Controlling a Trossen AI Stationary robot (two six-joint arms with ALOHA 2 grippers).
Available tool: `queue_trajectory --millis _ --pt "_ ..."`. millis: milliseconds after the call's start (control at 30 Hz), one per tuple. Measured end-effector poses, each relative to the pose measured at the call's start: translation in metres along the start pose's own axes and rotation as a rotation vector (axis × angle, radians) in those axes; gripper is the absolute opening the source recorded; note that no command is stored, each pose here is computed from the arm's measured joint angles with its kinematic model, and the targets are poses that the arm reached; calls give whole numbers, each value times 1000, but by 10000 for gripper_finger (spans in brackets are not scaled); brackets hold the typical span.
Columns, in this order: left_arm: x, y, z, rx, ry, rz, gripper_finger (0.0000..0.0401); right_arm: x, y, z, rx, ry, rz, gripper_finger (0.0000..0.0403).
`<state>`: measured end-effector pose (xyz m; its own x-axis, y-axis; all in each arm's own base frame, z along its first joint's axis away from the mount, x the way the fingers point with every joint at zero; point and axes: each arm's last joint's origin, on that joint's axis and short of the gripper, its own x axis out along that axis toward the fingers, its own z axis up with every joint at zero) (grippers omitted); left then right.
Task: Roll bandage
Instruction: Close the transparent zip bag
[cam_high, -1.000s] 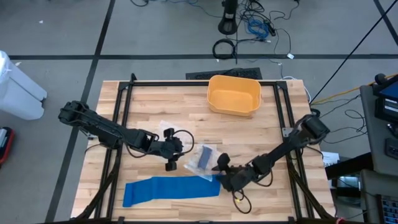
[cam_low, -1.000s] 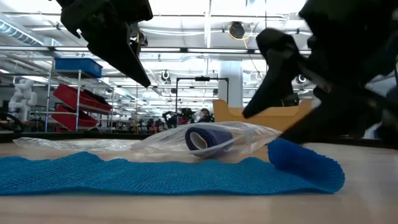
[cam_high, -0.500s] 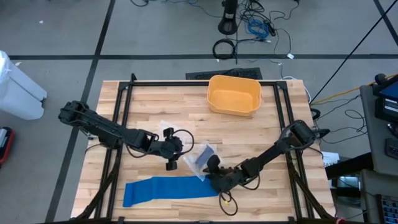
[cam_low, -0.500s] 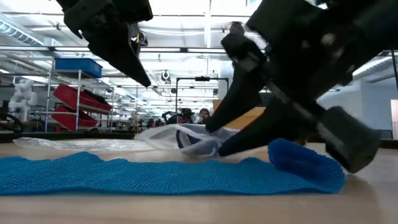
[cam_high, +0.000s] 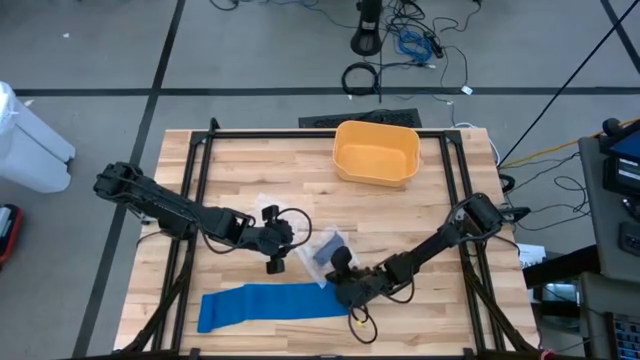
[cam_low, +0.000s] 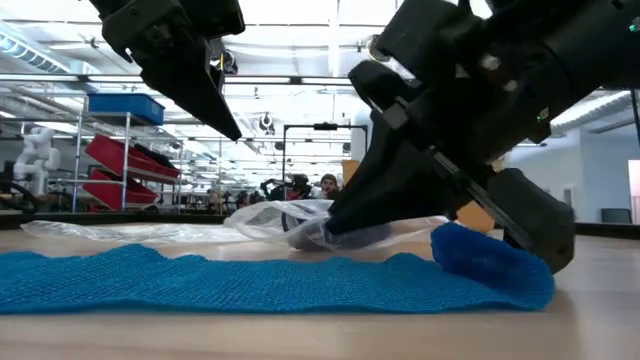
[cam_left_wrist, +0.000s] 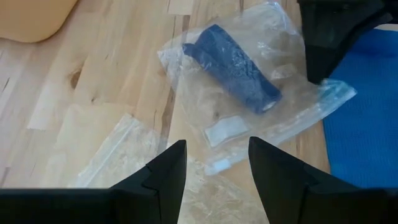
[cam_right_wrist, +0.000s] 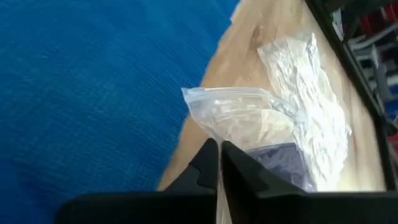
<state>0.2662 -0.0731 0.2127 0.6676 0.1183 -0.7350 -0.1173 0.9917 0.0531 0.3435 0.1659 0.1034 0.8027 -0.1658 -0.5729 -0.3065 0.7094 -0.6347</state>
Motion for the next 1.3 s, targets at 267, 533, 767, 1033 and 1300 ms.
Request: queue_trajectory --millis 267,533,767,1033,1300 --pt "0 1 -3 -14 32 24 180 -45 -39 27 137 -91 -103 0" --pt "-1 0 -4 -20 20 59 180 -118 -91 38 270 -202 -8 0" --pt "-3 -7 4 34 -73 25 180 -170 -129 40 325 -349 -73 0" --pt "-12 -21 32 109 -387 -21 180 -186 -139 40 336 -377 -129 0" --pt "-14 -22 35 119 -427 -7 179 -185 -137 39 329 -371 -165 0"
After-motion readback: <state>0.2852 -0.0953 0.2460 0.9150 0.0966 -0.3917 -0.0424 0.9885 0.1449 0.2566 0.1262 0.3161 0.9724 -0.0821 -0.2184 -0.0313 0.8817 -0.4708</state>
